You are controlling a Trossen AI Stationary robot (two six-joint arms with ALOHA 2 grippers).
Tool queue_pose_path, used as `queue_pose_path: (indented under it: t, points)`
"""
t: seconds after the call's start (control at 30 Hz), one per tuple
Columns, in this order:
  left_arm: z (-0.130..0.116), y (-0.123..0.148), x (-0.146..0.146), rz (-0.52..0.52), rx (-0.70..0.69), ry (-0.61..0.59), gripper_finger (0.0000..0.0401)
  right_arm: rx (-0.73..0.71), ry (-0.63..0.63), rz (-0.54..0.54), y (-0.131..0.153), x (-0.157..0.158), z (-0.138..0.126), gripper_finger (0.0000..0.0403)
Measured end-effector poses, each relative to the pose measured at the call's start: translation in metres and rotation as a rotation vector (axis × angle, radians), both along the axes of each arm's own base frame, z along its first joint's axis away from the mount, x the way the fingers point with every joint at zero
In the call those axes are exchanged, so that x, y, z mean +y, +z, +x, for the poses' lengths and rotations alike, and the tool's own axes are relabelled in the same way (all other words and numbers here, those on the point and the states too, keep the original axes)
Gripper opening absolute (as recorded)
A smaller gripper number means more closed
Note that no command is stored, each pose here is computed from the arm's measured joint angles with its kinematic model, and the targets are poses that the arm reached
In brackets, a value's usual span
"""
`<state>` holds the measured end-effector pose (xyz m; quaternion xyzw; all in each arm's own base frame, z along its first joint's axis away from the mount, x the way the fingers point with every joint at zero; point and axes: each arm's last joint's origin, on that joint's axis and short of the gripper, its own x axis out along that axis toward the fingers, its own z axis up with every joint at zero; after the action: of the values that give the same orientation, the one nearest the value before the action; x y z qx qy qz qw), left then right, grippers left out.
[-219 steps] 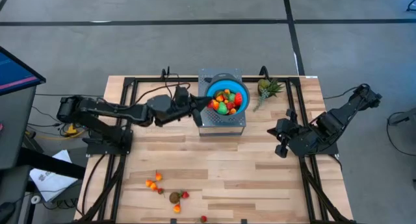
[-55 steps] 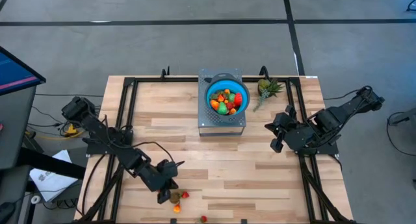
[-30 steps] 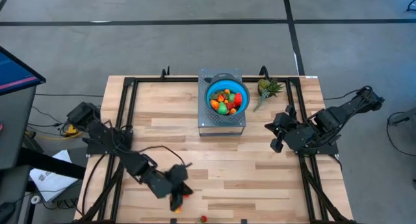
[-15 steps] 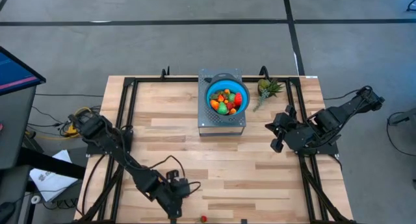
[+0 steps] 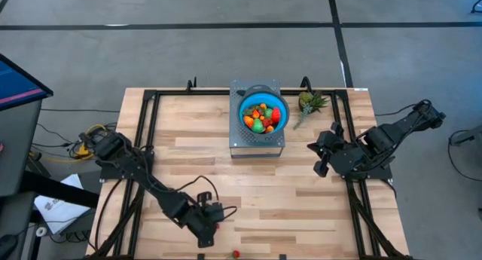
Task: Pick & Place Fruit
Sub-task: Put the middle strawberry into the strainer bowl
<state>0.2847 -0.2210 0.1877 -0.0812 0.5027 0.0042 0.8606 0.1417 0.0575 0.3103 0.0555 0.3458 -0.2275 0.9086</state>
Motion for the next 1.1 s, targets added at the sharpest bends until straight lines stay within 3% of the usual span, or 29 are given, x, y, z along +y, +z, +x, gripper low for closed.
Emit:
queue_pose_path:
  t: [0.2, 0.4, 0.53, 0.7, 1.1]
  points:
    - [0.001, 0.0, 0.002, 0.029, 0.012, -0.104, 0.0174, 0.041, -0.001, -0.023, -0.002, -0.002, -0.003, 0.0]
    - [0.002, 0.0, 0.004, 0.024, 0.016, -0.103, 0.028, 0.046, -0.001, -0.025, -0.002, -0.002, -0.004, 0.0]
    - [0.002, 0.0, 0.004, 0.025, 0.017, -0.103, 0.032, 0.046, -0.001, -0.025, -0.002, -0.002, -0.004, 0.0]
    - [0.002, -0.002, 0.004, 0.025, 0.014, -0.103, 0.0331, 0.046, -0.001, -0.025, -0.002, -0.002, -0.004, 0.0]
    - [-0.007, -0.022, 0.01, 0.03, 0.04, -0.109, 0.031, 0.046, -0.001, -0.025, -0.002, -0.002, -0.004, 0.0]
